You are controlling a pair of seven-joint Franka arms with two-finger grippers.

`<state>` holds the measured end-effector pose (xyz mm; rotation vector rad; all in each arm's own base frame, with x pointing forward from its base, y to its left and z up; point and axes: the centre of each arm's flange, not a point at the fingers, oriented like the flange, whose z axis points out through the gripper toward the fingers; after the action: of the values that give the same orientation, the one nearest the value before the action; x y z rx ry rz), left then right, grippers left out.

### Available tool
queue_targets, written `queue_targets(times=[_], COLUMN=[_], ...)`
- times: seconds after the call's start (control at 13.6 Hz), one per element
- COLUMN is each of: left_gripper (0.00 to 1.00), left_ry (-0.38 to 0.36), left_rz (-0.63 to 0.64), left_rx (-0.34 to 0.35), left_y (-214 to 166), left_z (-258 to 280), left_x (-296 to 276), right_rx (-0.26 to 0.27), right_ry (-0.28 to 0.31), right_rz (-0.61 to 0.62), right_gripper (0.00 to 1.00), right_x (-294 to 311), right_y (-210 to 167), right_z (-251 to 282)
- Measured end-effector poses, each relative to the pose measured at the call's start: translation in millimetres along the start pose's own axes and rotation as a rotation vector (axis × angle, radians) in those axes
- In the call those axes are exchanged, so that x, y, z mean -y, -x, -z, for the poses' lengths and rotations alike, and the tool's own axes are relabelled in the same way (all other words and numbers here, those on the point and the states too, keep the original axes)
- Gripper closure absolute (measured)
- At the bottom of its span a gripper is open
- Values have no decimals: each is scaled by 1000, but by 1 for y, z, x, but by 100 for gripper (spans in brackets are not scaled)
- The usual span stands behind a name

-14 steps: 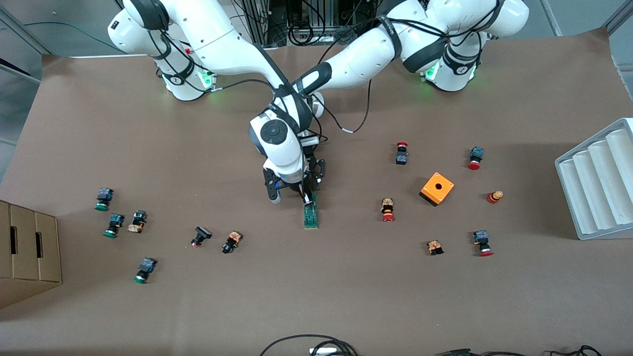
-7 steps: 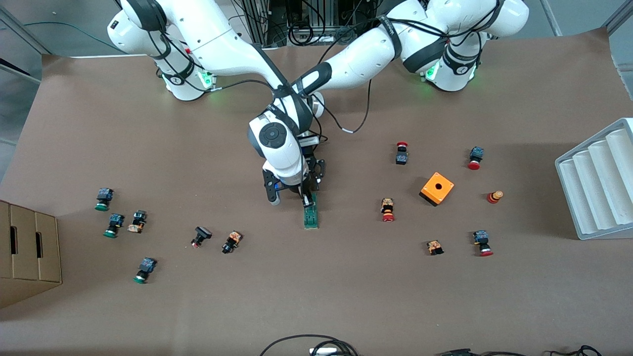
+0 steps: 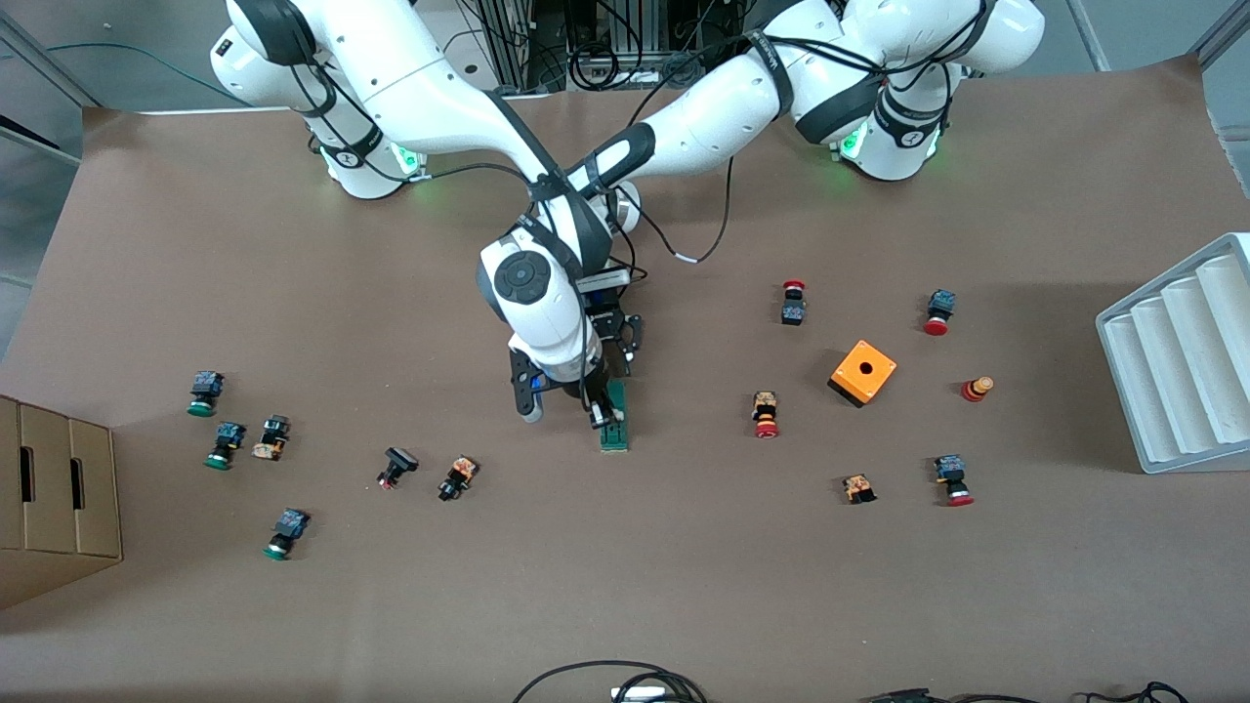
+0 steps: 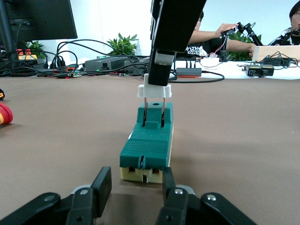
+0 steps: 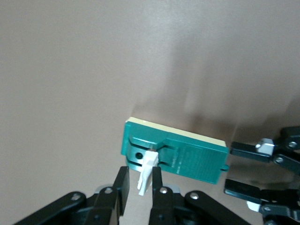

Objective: Close load switch with both arms
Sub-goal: 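Push the white lever across with the right gripper, left gripper holding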

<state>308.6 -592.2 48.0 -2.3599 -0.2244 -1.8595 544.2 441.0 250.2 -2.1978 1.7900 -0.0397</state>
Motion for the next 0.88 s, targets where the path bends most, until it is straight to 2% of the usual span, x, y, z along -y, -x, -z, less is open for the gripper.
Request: queue_targets(times=[0.44,0.88], left_gripper=[47,47], left_ry=[0,0], left_rz=[-6,-7], left_rx=[0,1], left_y=[0,0], left_z=[0,0], left_x=[0,0], right_rx=[-1,-3], right_ry=[2,-4], right_rz=[1,5], right_gripper=[78,78], right_x=[0,6], right_y=[1,4], right_z=[-3,-10])
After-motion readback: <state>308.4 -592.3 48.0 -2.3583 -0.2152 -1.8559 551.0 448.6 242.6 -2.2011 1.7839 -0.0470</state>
